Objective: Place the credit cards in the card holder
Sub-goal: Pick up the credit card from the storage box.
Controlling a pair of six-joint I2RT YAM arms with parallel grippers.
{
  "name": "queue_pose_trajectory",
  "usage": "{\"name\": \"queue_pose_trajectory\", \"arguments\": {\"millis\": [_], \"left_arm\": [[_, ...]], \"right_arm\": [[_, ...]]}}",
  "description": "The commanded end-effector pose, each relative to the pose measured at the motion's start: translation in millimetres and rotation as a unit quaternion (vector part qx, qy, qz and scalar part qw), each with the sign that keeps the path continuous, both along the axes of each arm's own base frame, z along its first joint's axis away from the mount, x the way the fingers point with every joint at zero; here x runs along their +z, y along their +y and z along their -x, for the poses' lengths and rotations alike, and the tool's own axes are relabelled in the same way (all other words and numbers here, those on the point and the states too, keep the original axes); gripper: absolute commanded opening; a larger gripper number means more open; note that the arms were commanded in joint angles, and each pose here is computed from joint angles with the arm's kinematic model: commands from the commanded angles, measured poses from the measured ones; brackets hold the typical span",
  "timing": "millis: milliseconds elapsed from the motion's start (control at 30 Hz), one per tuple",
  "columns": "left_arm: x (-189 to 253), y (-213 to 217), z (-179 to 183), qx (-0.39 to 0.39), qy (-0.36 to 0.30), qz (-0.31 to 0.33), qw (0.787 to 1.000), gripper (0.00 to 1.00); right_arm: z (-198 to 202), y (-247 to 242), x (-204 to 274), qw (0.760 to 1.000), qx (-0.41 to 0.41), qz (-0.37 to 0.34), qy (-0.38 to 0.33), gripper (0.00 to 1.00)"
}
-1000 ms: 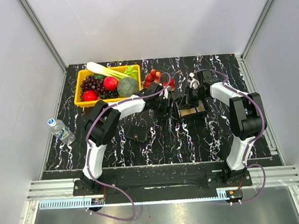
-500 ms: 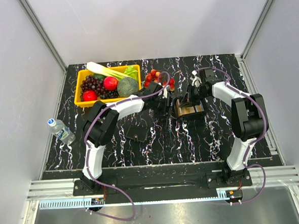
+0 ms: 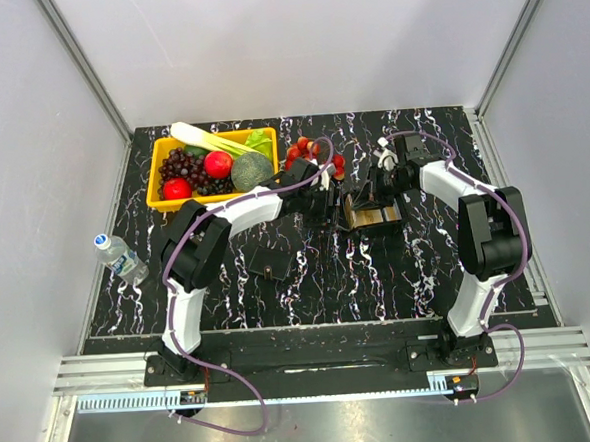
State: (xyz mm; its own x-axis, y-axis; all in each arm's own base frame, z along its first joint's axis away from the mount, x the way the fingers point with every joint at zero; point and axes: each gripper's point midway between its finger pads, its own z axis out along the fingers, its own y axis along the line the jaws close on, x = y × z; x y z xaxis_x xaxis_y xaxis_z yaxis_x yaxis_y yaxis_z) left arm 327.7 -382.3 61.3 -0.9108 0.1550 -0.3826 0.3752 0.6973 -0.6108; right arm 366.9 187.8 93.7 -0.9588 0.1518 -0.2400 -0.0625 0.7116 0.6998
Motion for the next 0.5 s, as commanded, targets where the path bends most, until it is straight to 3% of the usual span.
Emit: {"name": "queue_pose_trajectory", "arguments": {"millis": [0,467], "left_arm": [[19.5,-1.9,-7.8,0.007,-0.025,0.021,0.999,0.71],[14.2,3.5,-9.8,0.022,-0.020,0.007,1.000,0.68]], "right_arm": [[-3.7,9.6,11.6,0.999,0.011,-0.040,-0.006,0.08],[-2.5,13.3,3.9,0.998,0.015,-0.054,0.005,0.07]]}}
